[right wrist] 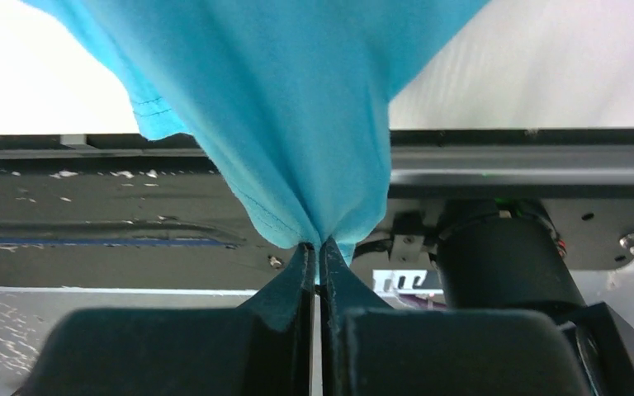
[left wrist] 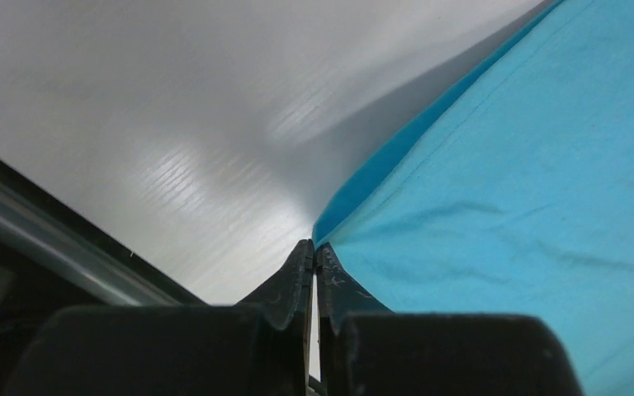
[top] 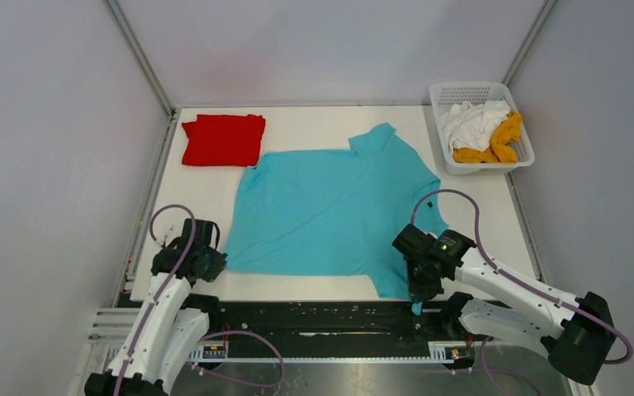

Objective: Fold and stack the t-shirts
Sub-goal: Grab the side of the flattened tshirt closest away from the robot with both arms, then fold the flattened tshirt in 1/3 of the way

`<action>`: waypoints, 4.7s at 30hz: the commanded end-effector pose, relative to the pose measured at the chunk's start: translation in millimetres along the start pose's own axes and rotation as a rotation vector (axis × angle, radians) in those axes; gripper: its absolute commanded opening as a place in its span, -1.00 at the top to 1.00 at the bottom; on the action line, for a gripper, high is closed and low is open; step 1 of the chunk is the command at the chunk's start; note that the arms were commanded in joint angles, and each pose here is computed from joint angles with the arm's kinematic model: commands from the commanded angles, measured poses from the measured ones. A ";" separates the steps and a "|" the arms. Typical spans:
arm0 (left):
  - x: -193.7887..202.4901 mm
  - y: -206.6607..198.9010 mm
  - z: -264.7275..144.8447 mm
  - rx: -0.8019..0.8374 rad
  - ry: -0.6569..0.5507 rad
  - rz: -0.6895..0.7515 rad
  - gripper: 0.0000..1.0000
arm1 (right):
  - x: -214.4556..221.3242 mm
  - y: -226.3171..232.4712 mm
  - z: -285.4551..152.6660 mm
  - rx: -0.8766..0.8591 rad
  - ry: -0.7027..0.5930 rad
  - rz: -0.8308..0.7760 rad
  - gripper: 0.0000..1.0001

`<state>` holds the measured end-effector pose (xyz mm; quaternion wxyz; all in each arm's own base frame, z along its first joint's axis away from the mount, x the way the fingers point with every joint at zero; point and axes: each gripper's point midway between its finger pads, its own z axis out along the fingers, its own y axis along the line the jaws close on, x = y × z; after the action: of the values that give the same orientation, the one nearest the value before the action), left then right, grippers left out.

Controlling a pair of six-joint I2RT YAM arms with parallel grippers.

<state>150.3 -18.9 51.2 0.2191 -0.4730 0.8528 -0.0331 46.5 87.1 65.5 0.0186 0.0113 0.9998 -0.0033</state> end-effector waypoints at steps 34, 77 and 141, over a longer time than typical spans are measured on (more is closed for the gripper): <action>-89.1 -136.1 -27.2 0.143 -0.140 0.039 1.00 | -165.9 10.9 -92.0 -0.088 -0.283 0.019 1.00; -26.4 -190.3 75.2 0.102 0.103 0.293 -0.98 | -282.5 63.6 35.6 -0.371 -0.174 0.193 -0.99; -107.9 -196.4 23.5 0.000 -0.096 0.340 -0.98 | -362.0 18.4 -37.9 -0.112 -0.434 0.206 -0.99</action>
<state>322.6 -43.0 121.2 0.2515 -0.3330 0.9087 0.0148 363.8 104.7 114.8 0.2179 0.1071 0.9660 0.0884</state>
